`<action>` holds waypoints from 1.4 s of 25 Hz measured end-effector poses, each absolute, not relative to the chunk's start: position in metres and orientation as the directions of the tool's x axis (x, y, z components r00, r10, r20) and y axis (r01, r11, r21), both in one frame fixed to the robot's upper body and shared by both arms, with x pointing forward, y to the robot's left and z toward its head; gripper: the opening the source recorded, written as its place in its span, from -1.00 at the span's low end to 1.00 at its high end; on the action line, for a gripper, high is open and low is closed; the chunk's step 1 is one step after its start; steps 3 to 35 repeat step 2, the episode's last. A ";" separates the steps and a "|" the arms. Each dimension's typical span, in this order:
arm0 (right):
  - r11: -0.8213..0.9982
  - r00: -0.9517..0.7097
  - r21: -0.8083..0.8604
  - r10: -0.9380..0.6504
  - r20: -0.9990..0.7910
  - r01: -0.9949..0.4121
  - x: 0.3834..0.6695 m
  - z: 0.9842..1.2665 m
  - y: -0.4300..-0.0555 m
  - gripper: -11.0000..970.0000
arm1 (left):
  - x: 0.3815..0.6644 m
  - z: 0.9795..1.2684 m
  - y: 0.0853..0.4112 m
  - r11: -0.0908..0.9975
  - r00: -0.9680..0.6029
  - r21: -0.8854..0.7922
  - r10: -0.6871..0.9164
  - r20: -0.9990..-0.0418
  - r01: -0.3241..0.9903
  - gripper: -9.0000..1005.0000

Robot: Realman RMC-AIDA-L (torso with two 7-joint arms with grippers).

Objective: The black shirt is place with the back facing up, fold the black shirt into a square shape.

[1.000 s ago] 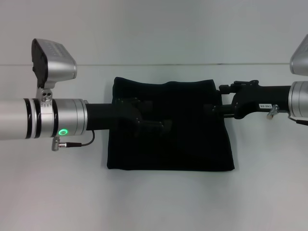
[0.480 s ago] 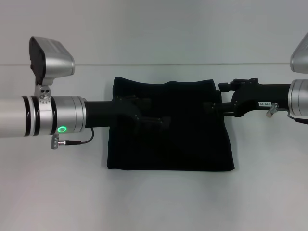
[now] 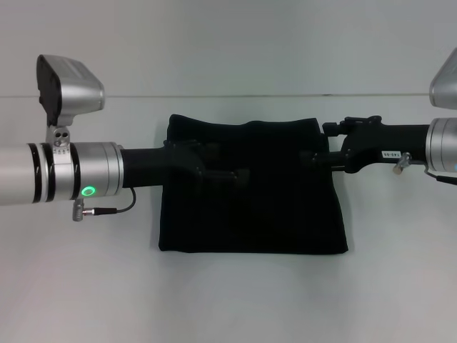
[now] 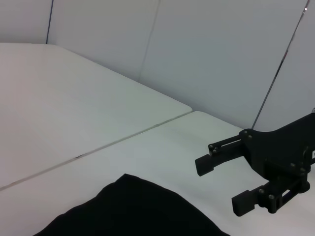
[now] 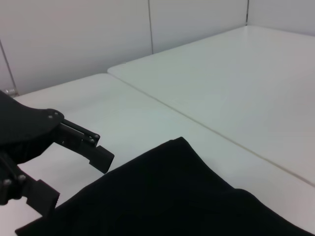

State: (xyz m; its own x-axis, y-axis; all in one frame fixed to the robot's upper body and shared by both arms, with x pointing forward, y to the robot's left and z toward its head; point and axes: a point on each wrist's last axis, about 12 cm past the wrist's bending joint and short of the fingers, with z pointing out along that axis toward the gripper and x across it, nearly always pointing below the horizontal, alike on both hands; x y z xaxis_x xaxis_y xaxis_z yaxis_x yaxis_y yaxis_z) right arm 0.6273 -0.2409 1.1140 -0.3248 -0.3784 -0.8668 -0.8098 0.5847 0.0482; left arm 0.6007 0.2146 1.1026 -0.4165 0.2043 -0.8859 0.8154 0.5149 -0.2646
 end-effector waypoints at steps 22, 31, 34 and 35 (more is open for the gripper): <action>0.586 -0.324 0.051 -0.372 -0.870 -0.809 0.627 1.115 -0.241 0.76 | 0.601 1.102 0.215 0.516 -0.417 -0.265 0.203 -0.886 0.815 0.85; 0.586 -0.324 0.051 -0.372 -0.870 -0.809 0.627 1.115 -0.241 0.76 | 0.601 1.102 0.215 0.516 -0.417 -0.265 0.203 -0.886 0.815 0.85; 0.586 -0.324 0.051 -0.372 -0.870 -0.809 0.627 1.115 -0.241 0.76 | 0.601 1.102 0.215 0.516 -0.417 -0.265 0.203 -0.886 0.815 0.85; 0.586 -0.324 0.051 -0.372 -0.870 -0.809 0.627 1.115 -0.241 0.76 | 0.601 1.102 0.215 0.516 -0.417 -0.265 0.203 -0.886 0.815 0.85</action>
